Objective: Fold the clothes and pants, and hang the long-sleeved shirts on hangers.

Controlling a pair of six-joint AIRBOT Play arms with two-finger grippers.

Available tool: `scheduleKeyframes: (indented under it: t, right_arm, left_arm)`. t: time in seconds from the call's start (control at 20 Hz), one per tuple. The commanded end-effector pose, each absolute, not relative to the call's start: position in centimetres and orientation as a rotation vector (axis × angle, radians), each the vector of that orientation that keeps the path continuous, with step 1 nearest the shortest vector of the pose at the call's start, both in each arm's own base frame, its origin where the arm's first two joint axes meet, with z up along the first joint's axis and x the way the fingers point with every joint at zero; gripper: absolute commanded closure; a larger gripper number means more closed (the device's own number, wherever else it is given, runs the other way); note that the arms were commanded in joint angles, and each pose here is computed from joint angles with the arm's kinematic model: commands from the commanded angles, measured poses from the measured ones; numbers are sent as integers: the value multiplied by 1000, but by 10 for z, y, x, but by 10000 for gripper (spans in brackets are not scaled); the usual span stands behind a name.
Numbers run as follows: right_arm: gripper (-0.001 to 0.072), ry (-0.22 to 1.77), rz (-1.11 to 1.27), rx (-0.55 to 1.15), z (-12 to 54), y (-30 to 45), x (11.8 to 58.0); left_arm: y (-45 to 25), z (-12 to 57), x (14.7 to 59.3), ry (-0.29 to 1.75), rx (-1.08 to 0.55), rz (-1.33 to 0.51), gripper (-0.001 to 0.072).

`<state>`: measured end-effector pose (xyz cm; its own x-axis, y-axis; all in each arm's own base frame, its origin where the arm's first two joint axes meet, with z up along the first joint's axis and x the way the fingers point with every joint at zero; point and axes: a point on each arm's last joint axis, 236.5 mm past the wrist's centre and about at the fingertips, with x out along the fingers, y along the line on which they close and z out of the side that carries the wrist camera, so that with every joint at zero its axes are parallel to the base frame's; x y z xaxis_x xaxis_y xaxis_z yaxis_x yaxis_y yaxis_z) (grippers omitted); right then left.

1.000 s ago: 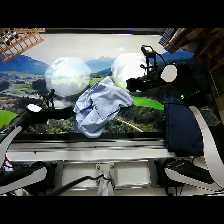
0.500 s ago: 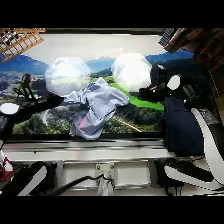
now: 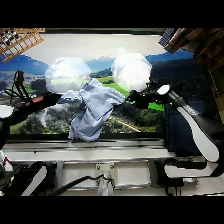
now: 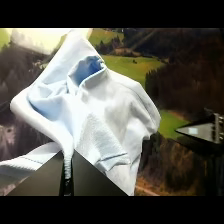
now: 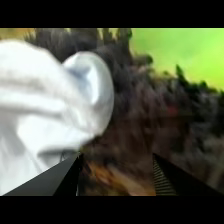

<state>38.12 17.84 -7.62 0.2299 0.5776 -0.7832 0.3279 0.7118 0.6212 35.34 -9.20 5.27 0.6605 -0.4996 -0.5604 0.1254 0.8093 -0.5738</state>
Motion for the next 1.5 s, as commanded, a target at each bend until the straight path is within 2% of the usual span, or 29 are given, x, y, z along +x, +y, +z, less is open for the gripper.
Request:
scheduleKeyframes:
  t: [0.0,0.25,0.3,0.35,0.4,0.45,0.55,0.65,0.8,0.9,1.05,1.15,1.3,1.45]
  right_arm:
    - [199,1331,182,906,-88,195,402]
    - [212,1294,218,908,-89,228,422]
    - [277,1289,223,905,-90,234,426]
    - [380,1274,222,900,-92,236,433]
    - [519,1261,224,898,-91,238,438]
    - [688,1247,234,896,-86,240,443]
    - [688,1215,309,863,-59,246,450]
    - [689,1114,434,792,0,252,462]
    - [688,839,607,637,144,252,471]
    - [688,612,671,548,253,243,457]
    - [688,264,742,458,411,222,396]
    - [688,91,778,412,485,208,341]
    - [688,-68,811,321,548,189,257]
    - [688,-143,842,258,573,179,192]
  left_arm:
    - [-92,54,354,770,-525,-372,695]
    - [-90,55,355,763,-524,-365,695]
    - [-89,55,356,758,-524,-360,695]
    - [-88,56,357,754,-523,-355,695]
    - [-86,56,359,748,-523,-349,696]
    - [-84,57,360,741,-522,-342,696]
    - [-77,64,369,700,-514,-313,696]
    - [-67,98,384,617,-494,-303,696]
    - [-53,197,400,405,-424,-311,697]
    - [-47,282,392,225,-354,-321,696]
    - [-49,401,347,-37,-239,-334,697]
    - [-55,465,302,-195,-163,-333,697]
    - [-62,528,234,-387,-79,-312,697]
    - [-74,561,166,-528,-33,-316,697]
